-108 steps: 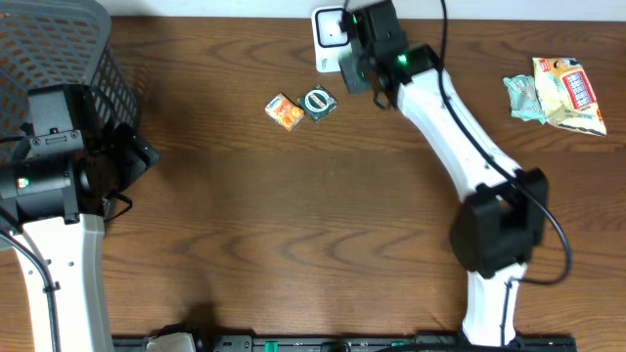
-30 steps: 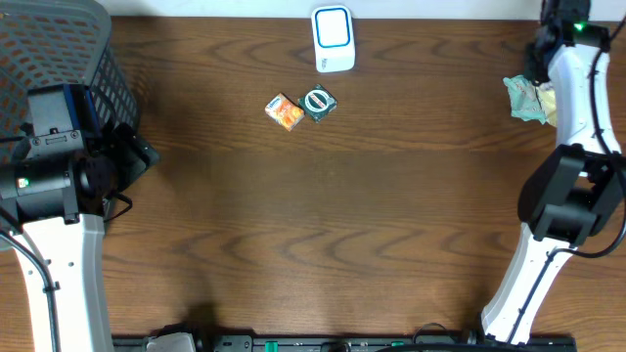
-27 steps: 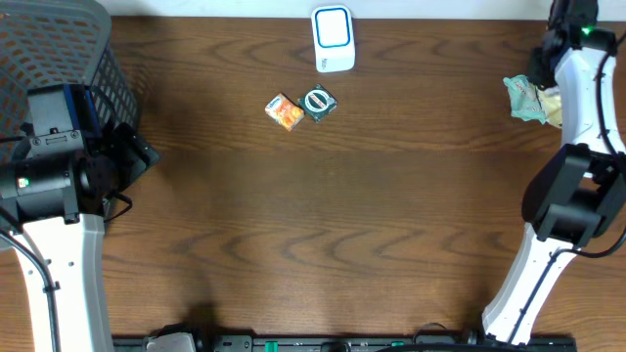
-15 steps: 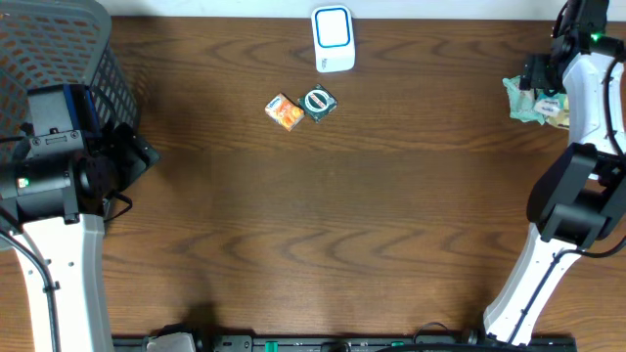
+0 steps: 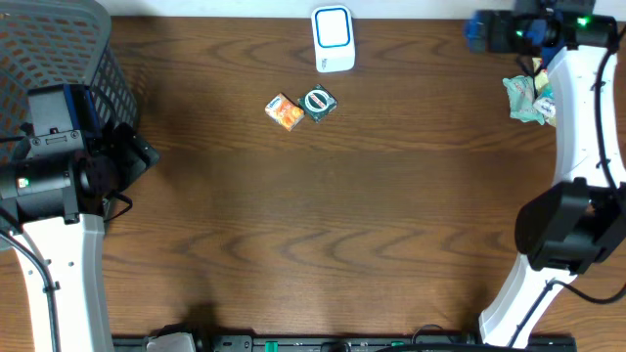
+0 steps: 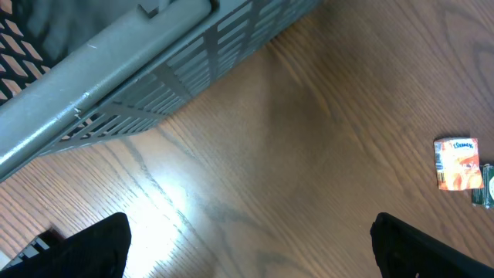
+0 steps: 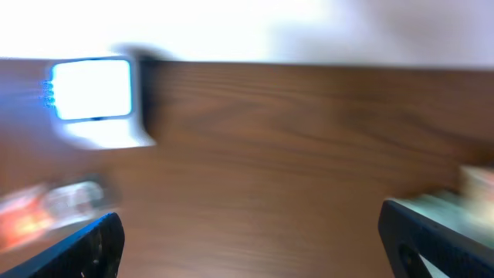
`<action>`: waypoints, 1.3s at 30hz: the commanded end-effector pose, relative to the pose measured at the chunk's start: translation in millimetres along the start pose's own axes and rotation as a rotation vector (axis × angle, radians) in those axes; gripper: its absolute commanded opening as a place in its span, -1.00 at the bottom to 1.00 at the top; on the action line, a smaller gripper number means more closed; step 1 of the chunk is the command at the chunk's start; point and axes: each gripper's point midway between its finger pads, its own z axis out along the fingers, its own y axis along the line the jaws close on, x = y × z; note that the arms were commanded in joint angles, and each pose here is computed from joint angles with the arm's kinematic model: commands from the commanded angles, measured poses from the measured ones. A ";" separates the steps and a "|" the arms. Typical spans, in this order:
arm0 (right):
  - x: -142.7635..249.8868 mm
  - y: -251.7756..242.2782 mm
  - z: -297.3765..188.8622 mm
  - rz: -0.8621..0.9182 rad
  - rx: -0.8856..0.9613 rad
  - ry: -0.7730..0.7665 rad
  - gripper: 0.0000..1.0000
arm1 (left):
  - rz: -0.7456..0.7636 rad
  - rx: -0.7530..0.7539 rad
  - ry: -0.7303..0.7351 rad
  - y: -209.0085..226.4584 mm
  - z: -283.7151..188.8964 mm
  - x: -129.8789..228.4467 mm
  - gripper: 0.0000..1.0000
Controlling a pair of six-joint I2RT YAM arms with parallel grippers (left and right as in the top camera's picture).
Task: Scan the item barcode
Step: 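Move the right gripper to the orange Kleenex packet and grasp it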
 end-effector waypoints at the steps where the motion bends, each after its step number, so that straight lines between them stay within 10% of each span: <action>1: 3.1 84.8 2.5 -0.019 -0.380 0.013 0.98 | -0.012 -0.004 -0.003 1.2 -0.5 -1.0 0.95; 28: 103.6 282.7 103.0 -0.124 -0.283 0.241 0.98 | -0.012 -0.004 -0.003 1.2 -0.5 -1.0 0.95; 39: 146.3 315.9 159.0 -0.108 -0.315 0.280 0.25 | -0.012 -0.004 -0.003 1.2 -0.5 -1.0 0.95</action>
